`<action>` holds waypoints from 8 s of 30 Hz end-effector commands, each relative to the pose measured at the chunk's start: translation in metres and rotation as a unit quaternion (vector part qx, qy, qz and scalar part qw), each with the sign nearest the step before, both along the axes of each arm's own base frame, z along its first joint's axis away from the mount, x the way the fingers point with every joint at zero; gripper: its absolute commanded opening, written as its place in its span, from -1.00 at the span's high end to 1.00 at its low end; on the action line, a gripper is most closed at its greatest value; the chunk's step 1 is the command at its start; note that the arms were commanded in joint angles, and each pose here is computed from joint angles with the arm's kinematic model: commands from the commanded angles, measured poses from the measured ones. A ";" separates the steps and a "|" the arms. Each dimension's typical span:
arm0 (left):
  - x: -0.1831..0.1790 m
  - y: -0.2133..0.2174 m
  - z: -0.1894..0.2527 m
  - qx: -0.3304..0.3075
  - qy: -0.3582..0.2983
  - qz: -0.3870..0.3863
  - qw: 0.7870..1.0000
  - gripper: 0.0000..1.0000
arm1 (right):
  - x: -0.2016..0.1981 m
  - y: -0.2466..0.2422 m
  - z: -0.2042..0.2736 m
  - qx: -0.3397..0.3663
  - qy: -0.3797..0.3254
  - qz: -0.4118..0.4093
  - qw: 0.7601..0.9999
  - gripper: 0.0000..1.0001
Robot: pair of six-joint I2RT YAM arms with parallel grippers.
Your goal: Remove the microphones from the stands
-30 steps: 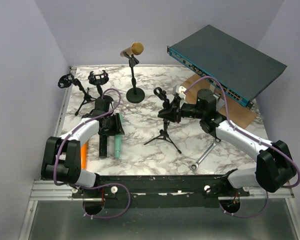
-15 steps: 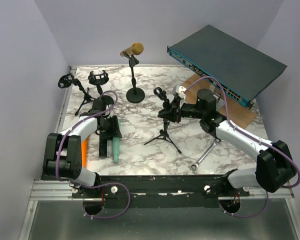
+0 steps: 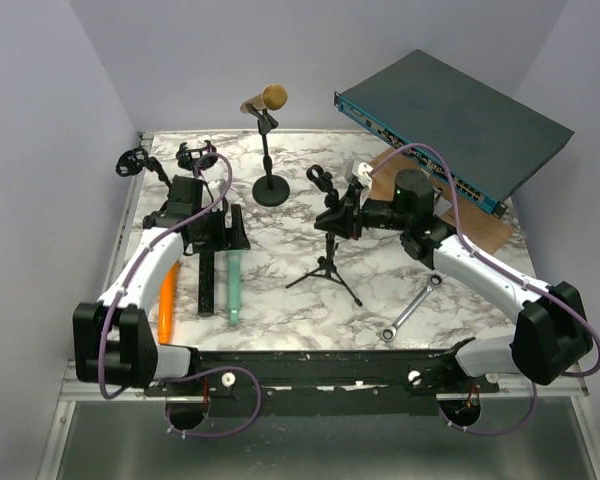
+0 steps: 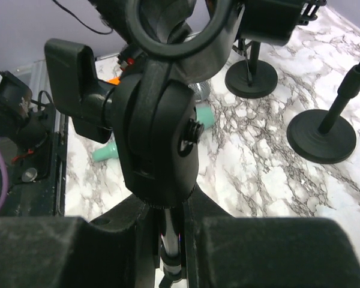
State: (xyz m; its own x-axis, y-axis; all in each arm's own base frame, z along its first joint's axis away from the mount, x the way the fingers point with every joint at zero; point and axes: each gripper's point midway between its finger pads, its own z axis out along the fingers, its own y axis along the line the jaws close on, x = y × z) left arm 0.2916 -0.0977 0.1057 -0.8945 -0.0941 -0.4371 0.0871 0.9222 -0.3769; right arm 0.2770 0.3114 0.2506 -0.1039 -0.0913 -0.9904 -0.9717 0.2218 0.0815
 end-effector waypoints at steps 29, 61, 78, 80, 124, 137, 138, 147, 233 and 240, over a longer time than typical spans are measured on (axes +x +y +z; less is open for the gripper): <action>-0.005 -0.195 0.168 -0.088 -0.304 -0.241 0.917 -0.27 | 0.056 0.009 0.136 0.123 0.160 -0.149 0.968 0.99; -0.071 -0.169 0.233 -0.319 -0.334 -0.399 0.792 1.00 | 0.003 -0.010 0.119 0.089 0.053 -0.079 0.991 -0.67; -0.126 -0.164 0.231 -0.390 -0.270 -0.517 0.713 1.00 | -0.070 0.002 0.118 0.099 0.046 0.148 0.983 -0.41; -0.128 -0.165 0.231 -0.392 -0.268 -0.521 0.709 1.00 | -0.068 0.003 0.114 0.098 0.050 0.150 0.982 -0.41; -0.125 -0.164 0.247 -0.446 -0.199 -0.512 0.707 1.00 | -0.046 -0.005 0.070 -0.076 -0.210 0.012 0.975 -0.32; -0.109 -0.160 0.224 -0.366 -0.240 -0.491 0.753 1.00 | -0.071 0.010 0.115 0.010 -0.061 0.076 0.995 -0.35; -0.111 -0.160 0.224 -0.364 -0.244 -0.492 0.752 1.00 | -0.070 0.012 0.114 0.010 -0.056 0.082 0.995 -0.35; -0.125 -0.160 0.214 -0.347 -0.248 -0.511 0.746 1.00 | -0.078 0.024 0.115 0.007 -0.039 0.158 0.987 -0.20; -0.105 -0.180 0.239 -0.448 -0.180 -0.483 0.731 1.00 | 0.010 -0.007 0.079 -0.135 -0.331 -0.174 0.918 -0.04; -0.090 -0.175 0.218 -0.397 -0.211 -0.471 0.759 1.00 | -0.017 -0.011 0.109 -0.085 -0.274 -0.154 0.945 -0.50</action>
